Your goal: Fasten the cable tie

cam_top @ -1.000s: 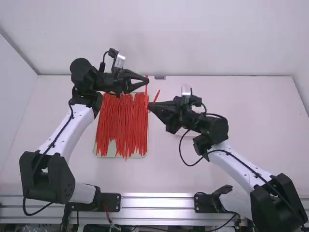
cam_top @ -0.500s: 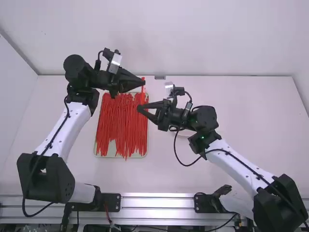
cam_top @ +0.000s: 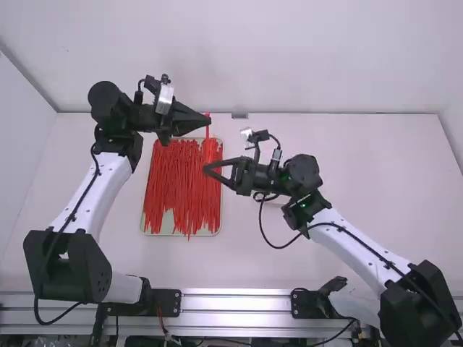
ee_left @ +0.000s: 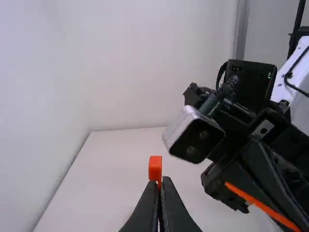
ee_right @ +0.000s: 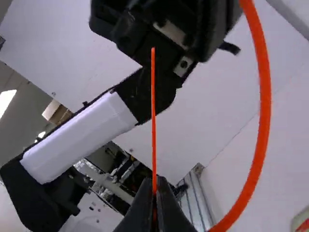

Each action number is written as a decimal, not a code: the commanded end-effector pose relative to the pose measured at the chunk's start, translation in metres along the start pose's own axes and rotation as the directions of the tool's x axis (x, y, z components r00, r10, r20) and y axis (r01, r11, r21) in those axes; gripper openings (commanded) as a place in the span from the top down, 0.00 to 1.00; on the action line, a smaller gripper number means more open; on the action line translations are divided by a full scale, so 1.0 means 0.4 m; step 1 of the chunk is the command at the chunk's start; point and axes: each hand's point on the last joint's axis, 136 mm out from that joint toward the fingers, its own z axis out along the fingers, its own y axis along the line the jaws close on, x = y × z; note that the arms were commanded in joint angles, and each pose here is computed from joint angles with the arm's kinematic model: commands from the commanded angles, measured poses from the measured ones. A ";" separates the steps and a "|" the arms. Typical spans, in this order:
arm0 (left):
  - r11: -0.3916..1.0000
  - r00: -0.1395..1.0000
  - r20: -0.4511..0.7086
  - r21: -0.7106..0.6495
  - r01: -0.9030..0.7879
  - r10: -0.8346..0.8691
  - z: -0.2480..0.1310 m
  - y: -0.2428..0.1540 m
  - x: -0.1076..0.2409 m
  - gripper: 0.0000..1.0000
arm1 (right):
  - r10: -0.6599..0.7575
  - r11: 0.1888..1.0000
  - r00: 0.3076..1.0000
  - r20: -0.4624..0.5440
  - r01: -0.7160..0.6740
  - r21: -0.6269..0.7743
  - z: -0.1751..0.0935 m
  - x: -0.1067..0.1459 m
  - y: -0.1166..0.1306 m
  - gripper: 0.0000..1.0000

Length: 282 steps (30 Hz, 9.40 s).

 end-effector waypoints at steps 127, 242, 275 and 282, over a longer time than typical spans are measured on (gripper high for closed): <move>0.963 0.963 0.004 0.012 -0.269 0.269 -0.003 -0.104 0.067 0.99 | 0.005 1.000 0.999 0.052 -0.005 0.004 0.020 -0.031 0.029 1.00; 0.978 0.978 0.012 0.038 -0.207 0.207 0.016 -0.137 0.089 0.99 | -0.142 0.990 0.974 0.179 0.138 0.034 -0.079 -0.184 0.039 0.67; 0.983 0.990 0.031 0.114 -0.144 0.141 0.069 -0.175 0.095 0.99 | -0.125 0.992 0.969 0.212 0.123 0.024 -0.049 -0.179 0.055 0.63; 0.985 0.992 0.030 0.119 -0.127 0.124 0.071 -0.180 0.105 0.99 | -0.132 0.991 0.970 0.202 0.132 0.016 -0.040 -0.170 0.060 1.00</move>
